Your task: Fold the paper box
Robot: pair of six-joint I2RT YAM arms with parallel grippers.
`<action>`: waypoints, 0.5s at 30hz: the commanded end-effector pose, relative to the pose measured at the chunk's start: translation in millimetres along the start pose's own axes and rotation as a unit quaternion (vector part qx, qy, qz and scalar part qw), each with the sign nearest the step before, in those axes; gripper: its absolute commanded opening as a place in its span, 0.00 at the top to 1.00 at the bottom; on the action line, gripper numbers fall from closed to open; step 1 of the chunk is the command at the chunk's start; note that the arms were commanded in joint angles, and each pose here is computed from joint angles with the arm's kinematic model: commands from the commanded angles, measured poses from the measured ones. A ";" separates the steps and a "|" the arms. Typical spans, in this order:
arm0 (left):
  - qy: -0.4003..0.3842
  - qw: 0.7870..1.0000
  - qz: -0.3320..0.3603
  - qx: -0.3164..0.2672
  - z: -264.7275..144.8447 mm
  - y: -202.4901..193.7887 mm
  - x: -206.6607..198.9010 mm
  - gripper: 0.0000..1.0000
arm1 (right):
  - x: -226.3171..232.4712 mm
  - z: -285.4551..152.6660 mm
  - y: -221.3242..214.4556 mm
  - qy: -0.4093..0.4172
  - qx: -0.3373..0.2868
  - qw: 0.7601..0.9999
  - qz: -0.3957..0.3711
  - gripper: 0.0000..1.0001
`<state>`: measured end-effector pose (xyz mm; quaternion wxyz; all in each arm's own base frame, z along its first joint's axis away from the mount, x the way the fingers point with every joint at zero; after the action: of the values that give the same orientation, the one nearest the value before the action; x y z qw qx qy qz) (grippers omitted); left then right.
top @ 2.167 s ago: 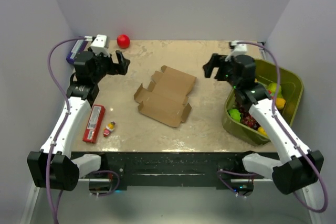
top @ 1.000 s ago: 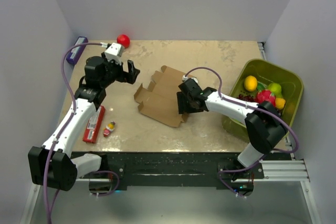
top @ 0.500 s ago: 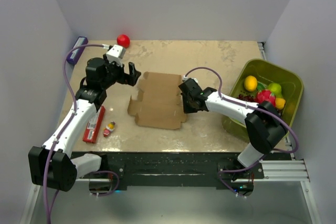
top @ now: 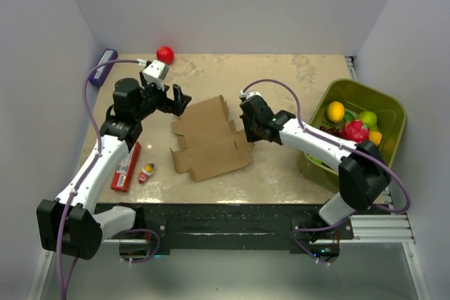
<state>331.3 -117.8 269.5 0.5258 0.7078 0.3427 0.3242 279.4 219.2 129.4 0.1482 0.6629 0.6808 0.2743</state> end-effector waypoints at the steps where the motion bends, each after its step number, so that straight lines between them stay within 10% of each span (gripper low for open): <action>1: -0.065 0.994 0.040 -0.072 -2.8 29.8 -16.1 0.02 | 18.2 -41.7 64.0 0.049 -0.116 0.989 -0.080 1.00; 9: -0.323 0.924 0.113 -0.171 -29.6 96.7 -70.4 0.01 | 53.6 -108.5 104.1 0.186 -0.181 0.944 -0.203 1.00; 15: -0.355 0.914 0.125 -0.149 -23.8 94.8 -70.3 0.01 | 74.0 -150.2 106.5 0.278 -0.177 0.911 -0.248 1.00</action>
<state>299.3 -176.9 354.9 0.6625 0.7198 0.0582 0.1989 291.7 253.8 284.1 0.1589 0.4147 0.7586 0.4767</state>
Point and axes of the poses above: each gripper's point midway between its finger pads, its own z axis out along the fingers, its own x axis along the line the jaws close on, y = z × x, the point moved 4 cm from there along -z, back along the fingers, and after that the axes turned 13 degrees about z, right-handed, at the moved point
